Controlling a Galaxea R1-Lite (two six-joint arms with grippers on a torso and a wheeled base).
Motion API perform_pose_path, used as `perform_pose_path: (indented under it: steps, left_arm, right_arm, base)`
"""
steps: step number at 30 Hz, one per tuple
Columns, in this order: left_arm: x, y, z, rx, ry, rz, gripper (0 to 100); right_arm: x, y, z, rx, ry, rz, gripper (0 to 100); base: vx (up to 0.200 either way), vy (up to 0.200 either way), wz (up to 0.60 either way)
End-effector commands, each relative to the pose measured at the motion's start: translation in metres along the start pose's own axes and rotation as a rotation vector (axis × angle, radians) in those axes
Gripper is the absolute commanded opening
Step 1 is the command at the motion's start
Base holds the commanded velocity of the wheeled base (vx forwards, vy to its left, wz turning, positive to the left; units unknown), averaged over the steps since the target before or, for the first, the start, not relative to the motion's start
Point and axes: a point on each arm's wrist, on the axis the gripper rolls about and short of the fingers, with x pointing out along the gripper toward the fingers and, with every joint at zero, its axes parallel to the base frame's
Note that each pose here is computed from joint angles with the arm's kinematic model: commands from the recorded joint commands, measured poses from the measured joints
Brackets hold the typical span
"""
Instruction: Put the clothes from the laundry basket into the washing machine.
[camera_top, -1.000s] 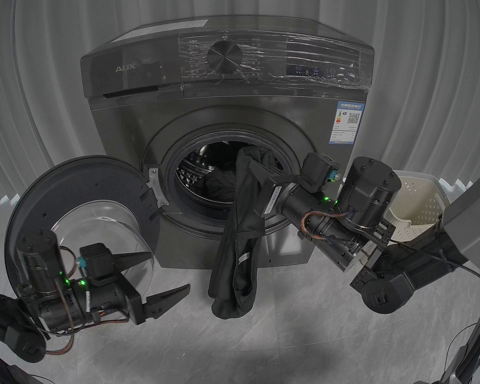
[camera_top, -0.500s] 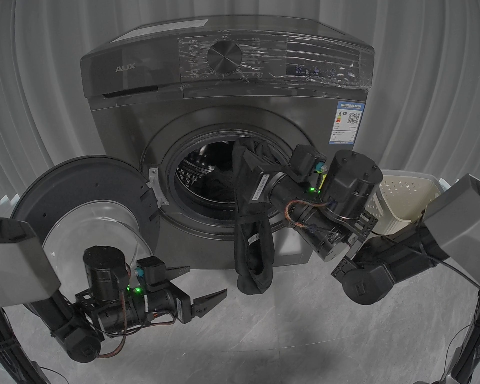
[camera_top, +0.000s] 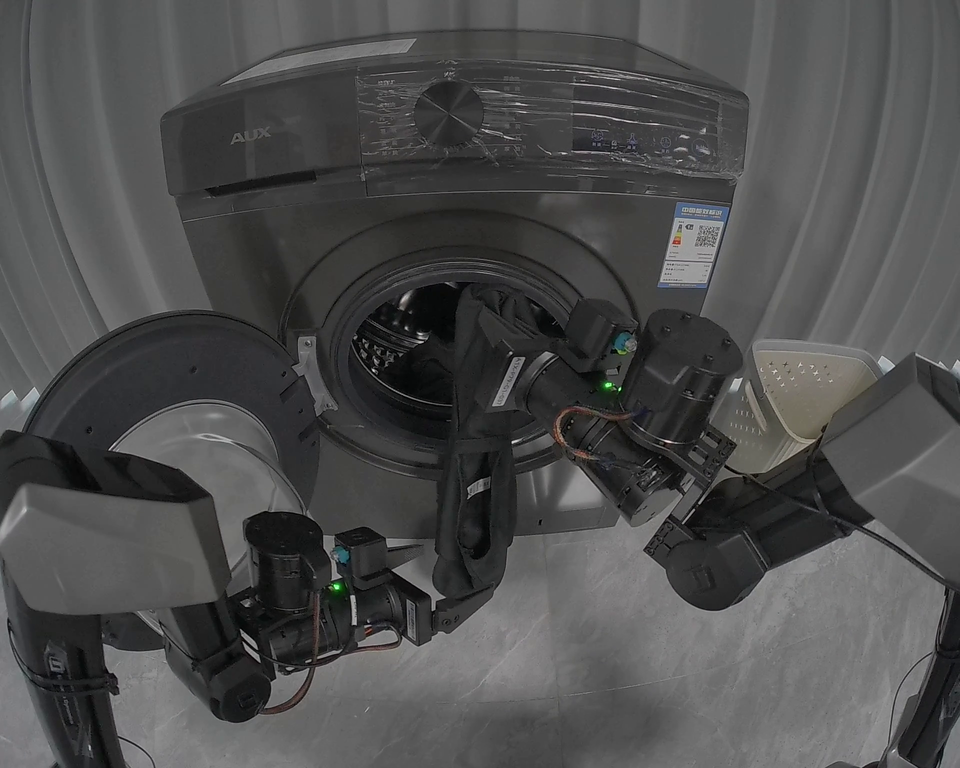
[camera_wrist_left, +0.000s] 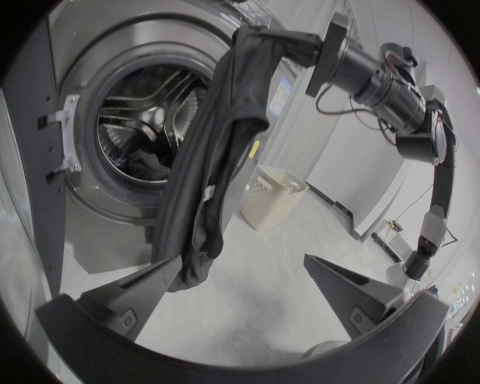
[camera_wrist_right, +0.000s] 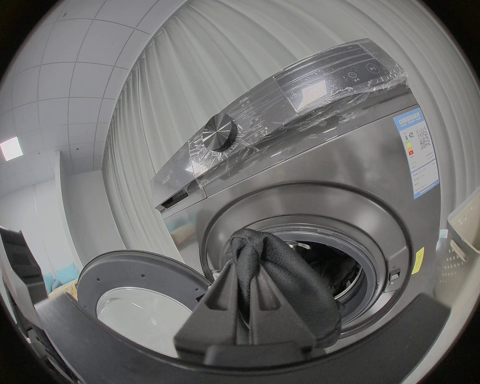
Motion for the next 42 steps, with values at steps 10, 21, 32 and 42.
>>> perform_pose_path:
  steps: [10, 21, 32, 42]
  left_arm:
    - [0.024, 0.01, -0.03, -0.076, 0.065, 0.005, 100]
    - [0.041, 0.015, -0.034, -0.084, 0.046, 0.002, 100]
    - [0.067, 0.022, -0.038, -0.102, 0.011, -0.004, 100]
    - [0.093, 0.035, -0.046, -0.101, -0.013, 0.015, 100]
  right_arm:
    - [0.0, 0.002, -0.004, 0.003, 0.004, 0.005, 0]
    - [0.0, 0.003, -0.005, 0.003, 0.005, 0.004, 0]
    - [0.001, 0.001, -0.006, 0.002, 0.002, -0.009, 0]
    - [0.003, 0.006, -0.002, 0.009, -0.016, 0.004, 0]
  base:
    - [0.0, 0.0, 0.0]
    - [0.0, 0.0, 0.0]
    - [0.0, 0.0, 0.0]
    - [0.0, 0.0, 0.0]
